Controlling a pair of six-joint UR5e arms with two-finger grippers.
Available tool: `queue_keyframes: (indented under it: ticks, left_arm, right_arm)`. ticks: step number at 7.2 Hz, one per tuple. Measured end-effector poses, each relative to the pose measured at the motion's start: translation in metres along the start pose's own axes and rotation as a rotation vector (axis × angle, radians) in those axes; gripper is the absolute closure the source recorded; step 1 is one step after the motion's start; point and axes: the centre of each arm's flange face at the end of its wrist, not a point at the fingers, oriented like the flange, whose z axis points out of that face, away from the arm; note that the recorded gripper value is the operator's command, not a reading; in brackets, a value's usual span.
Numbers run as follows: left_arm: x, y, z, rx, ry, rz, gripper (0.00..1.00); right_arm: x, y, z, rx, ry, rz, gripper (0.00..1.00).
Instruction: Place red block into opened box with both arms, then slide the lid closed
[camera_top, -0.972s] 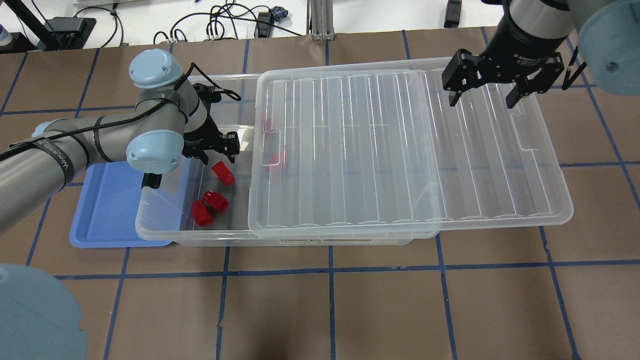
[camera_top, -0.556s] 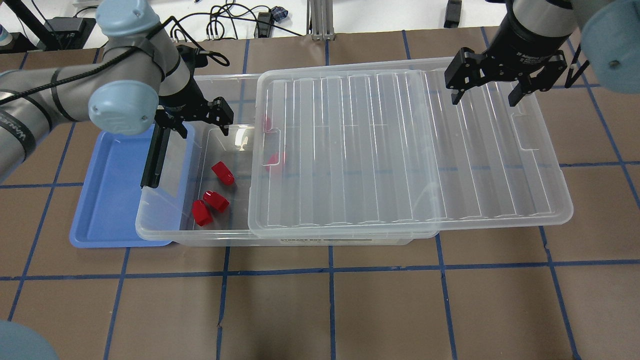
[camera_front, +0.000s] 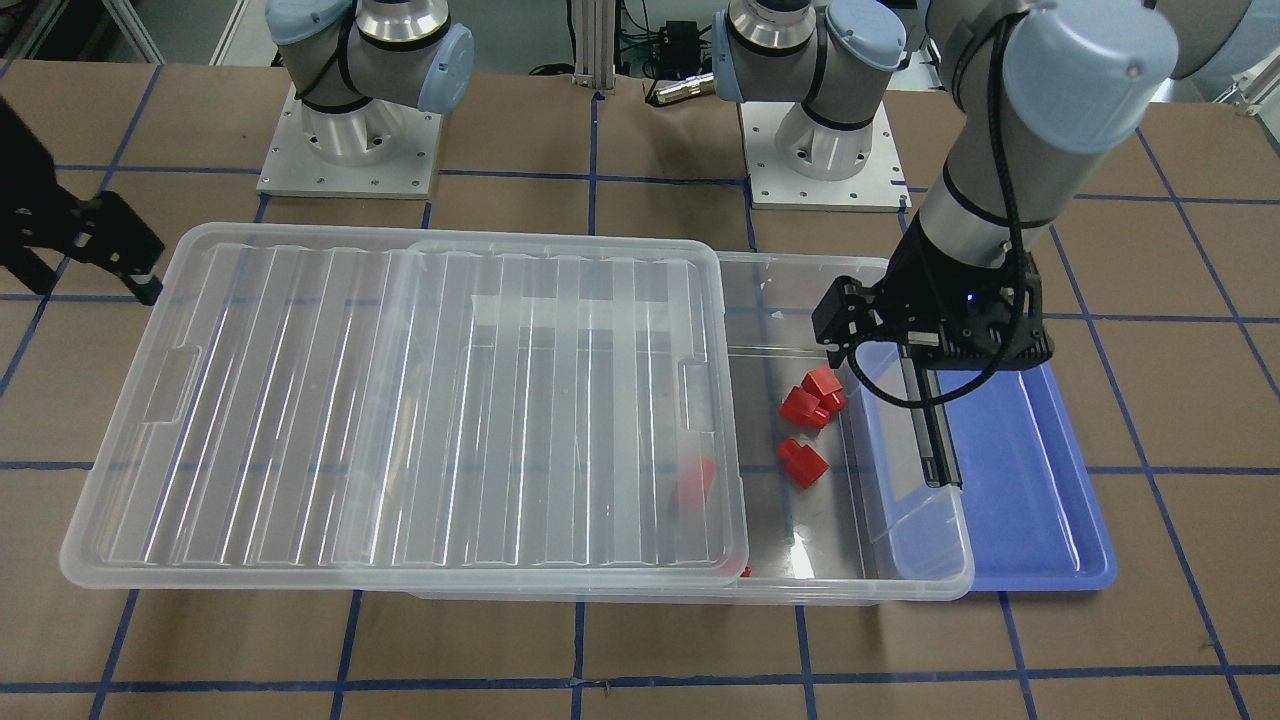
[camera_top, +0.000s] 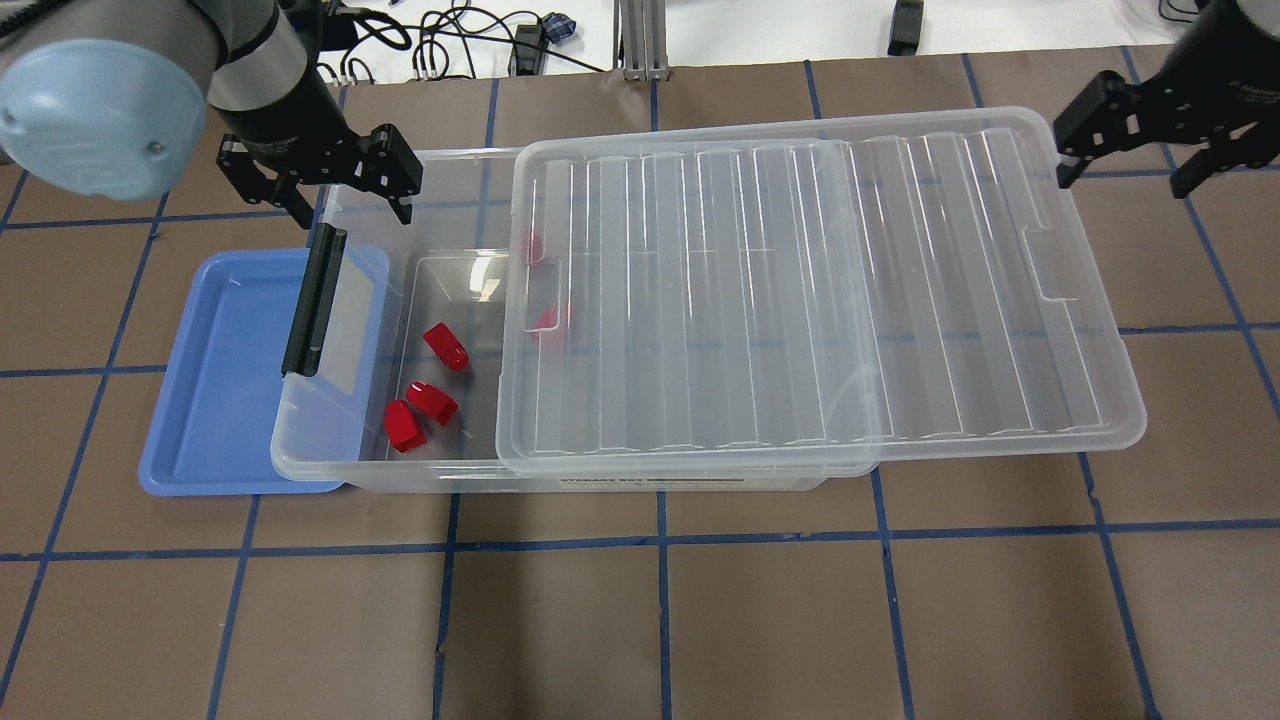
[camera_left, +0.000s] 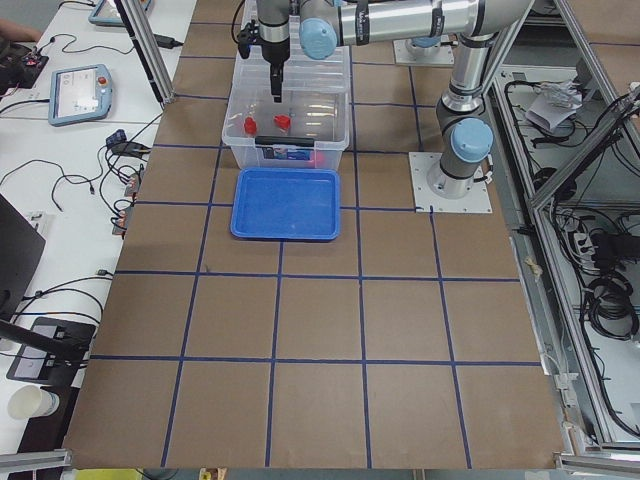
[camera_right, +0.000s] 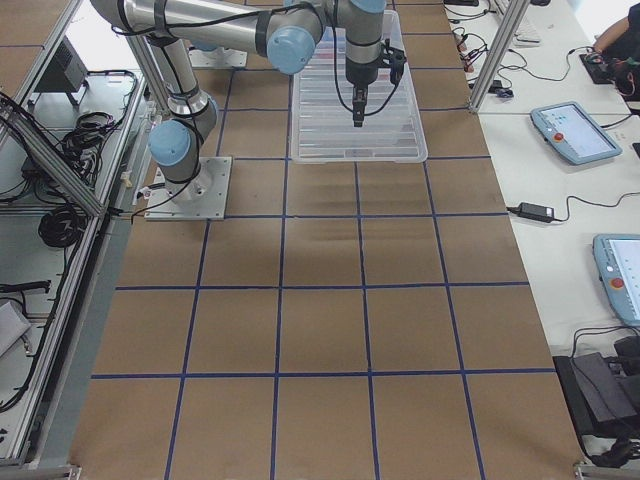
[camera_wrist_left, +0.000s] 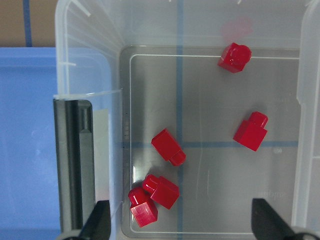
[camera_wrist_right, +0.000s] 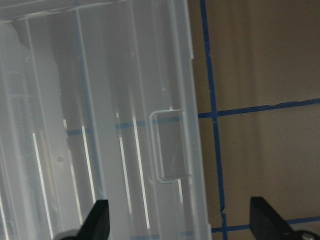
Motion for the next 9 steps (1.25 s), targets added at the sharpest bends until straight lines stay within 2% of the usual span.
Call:
queue_keyframes:
  ticks: [1, 3, 5, 6, 9]
  left_arm:
    - [-0.001, 0.002, -0.021, -0.001, -0.001, -0.001, 0.00]
    - [0.001, 0.003, -0.049, 0.016, 0.001, 0.002, 0.00]
    - [0.001, 0.003, -0.051, 0.006, -0.001, 0.005, 0.00]
    - [0.001, 0.001, -0.046, -0.004, -0.001, 0.005, 0.00]
    - [0.001, -0.002, -0.040, -0.017, 0.001, 0.006, 0.00]
  right_arm:
    - [0.039, -0.001, 0.009, -0.016, -0.003, -0.034, 0.00]
    - [0.081, -0.001, 0.046, -0.035, -0.010, -0.058, 0.00]
    - [0.090, -0.001, 0.109, -0.038, -0.007, -0.063, 0.00]
    - [0.090, 0.002, 0.127, -0.047, -0.010, -0.063, 0.00]
    - [0.083, 0.003, 0.138, -0.052, -0.014, -0.059, 0.00]
